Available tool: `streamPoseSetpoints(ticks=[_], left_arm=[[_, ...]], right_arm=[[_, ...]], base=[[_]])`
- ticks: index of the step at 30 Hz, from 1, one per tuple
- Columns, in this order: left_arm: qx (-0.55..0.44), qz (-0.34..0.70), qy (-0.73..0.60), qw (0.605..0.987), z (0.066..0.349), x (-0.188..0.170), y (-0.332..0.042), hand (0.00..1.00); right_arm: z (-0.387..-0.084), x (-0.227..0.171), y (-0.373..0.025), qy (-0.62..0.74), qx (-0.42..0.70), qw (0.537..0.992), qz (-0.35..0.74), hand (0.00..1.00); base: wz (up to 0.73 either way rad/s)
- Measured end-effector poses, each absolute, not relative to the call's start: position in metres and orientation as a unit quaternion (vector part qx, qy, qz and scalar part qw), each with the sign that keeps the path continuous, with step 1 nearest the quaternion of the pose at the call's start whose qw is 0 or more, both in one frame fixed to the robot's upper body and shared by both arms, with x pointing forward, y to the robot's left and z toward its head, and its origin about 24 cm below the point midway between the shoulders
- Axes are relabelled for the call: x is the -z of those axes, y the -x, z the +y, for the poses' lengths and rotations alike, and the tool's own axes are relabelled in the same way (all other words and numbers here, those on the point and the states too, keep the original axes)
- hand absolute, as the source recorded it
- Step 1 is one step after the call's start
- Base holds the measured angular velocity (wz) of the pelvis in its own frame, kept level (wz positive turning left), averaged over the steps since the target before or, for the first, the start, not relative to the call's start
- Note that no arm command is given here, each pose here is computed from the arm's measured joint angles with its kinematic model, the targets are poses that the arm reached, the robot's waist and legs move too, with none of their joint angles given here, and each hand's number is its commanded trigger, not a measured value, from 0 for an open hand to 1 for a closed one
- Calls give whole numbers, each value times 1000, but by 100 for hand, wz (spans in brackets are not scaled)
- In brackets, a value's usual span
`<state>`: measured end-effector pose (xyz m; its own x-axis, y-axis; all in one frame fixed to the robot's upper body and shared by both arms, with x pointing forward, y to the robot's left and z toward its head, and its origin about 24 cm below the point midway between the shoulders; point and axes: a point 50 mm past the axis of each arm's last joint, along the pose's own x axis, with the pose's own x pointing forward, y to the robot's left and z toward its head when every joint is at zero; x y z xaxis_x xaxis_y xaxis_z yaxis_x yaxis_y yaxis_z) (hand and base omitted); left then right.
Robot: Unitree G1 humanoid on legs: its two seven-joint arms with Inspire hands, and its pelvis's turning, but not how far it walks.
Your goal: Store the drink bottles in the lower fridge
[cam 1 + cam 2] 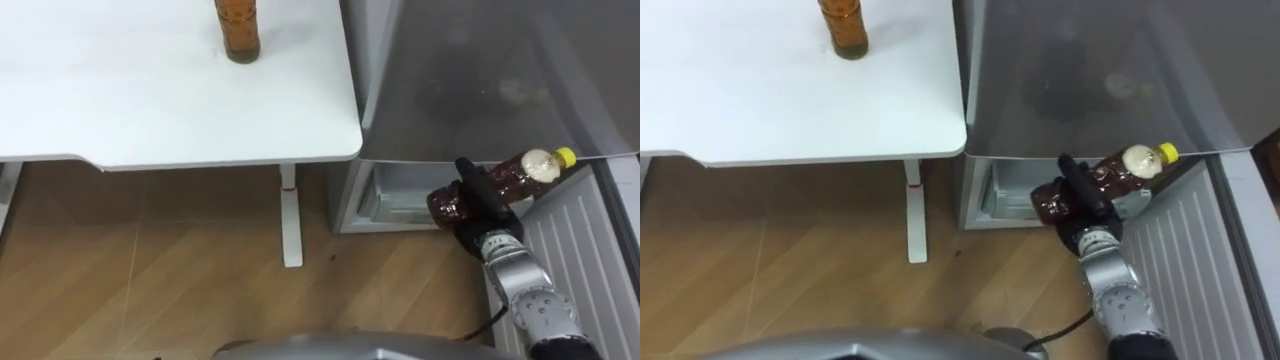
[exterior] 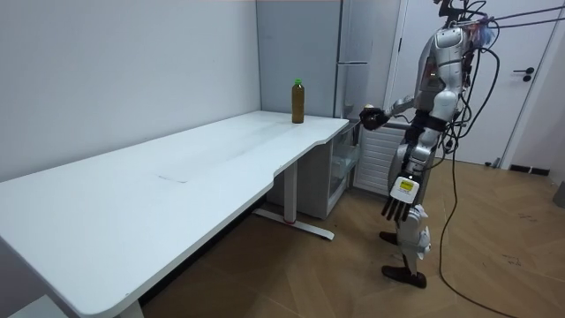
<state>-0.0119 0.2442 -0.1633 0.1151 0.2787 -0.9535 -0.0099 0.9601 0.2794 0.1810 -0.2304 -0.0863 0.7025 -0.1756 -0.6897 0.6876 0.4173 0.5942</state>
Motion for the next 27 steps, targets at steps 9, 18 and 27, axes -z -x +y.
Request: streamPoseSetpoints(ticks=[9,18,27], left_arm=[[-73,688,-95,716,243,163,23,0],[-51,694,-117,709,247,161,25,0],[-31,654,-151,740,257,159,-30,0]], right_arm=[[-256,89,-181,-546,341,727,239,100],[-274,97,-183,-552,388,698,242,100],[-284,72,-242,-579,379,692,206,100]], base=[[16],[18],[2]])
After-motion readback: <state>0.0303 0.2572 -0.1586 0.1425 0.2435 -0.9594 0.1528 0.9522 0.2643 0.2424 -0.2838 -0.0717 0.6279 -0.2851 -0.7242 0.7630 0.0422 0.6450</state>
